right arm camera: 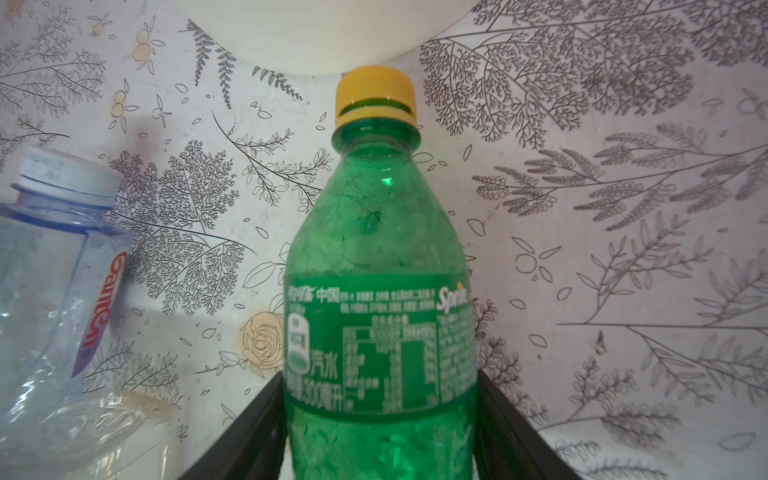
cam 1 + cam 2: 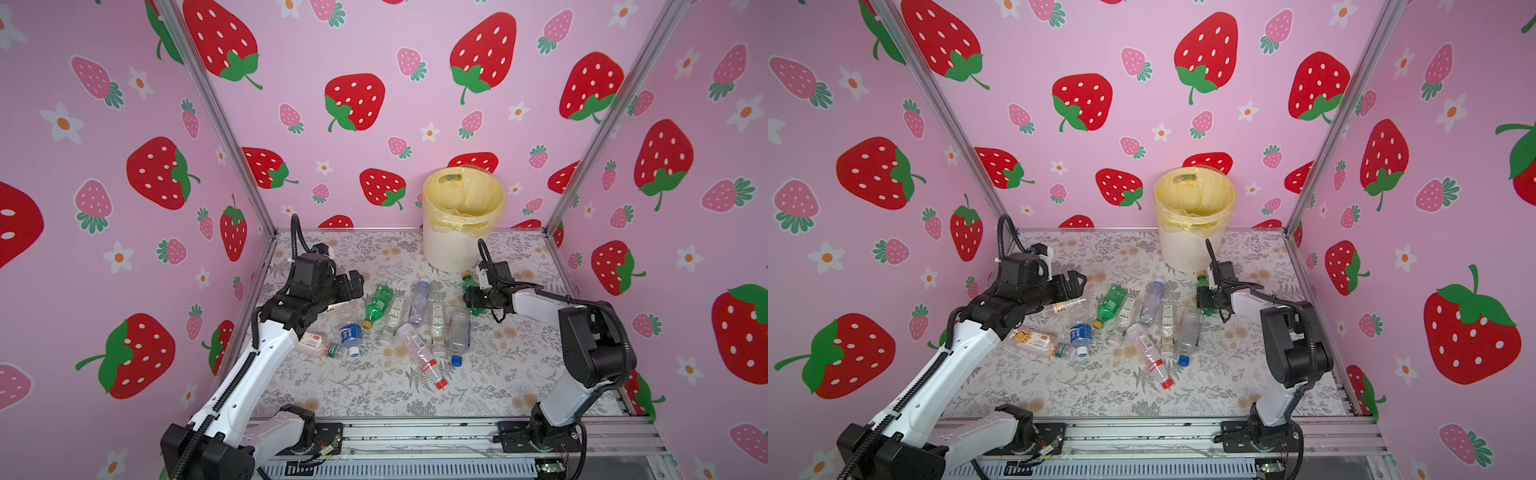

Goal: Throw the plastic bottles in the bin
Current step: 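Close the right gripper on the Sprite bottle and lift it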

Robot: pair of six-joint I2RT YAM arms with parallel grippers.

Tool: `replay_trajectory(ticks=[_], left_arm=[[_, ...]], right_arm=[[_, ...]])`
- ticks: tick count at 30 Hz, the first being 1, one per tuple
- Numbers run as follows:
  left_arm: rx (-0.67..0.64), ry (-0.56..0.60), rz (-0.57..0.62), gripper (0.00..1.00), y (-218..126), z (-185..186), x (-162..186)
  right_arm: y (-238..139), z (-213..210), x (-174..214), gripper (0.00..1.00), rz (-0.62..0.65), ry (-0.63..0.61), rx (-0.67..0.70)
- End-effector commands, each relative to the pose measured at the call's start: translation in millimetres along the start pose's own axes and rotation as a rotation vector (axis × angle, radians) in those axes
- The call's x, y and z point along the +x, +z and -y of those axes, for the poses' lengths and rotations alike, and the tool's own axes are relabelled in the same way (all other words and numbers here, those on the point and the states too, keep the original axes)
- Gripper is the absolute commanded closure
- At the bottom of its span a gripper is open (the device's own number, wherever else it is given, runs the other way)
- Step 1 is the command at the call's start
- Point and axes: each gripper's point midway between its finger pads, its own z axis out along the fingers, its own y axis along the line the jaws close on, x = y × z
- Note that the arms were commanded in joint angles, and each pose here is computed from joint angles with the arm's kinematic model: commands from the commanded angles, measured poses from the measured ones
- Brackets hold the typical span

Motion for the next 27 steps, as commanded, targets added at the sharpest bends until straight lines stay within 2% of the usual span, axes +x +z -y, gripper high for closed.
replay_trajectory(ticks=[1, 11, 27], left_arm=[[0.007, -0.013, 0.024, 0.01, -1, 0, -7], [0.016, -0.021, 0.02, 0.01, -1, 1, -7], [0.011, -0.026, 0.022, 0.01, 0, -1, -7]], right_arm=[[-2, -2, -5, 0.34, 0.021, -0.001, -0.007], [-14, 2, -5, 0.39, 0.055, 0.008, 0.012], [-76, 7, -18, 0.39, 0.214, 0.063, 0.014]])
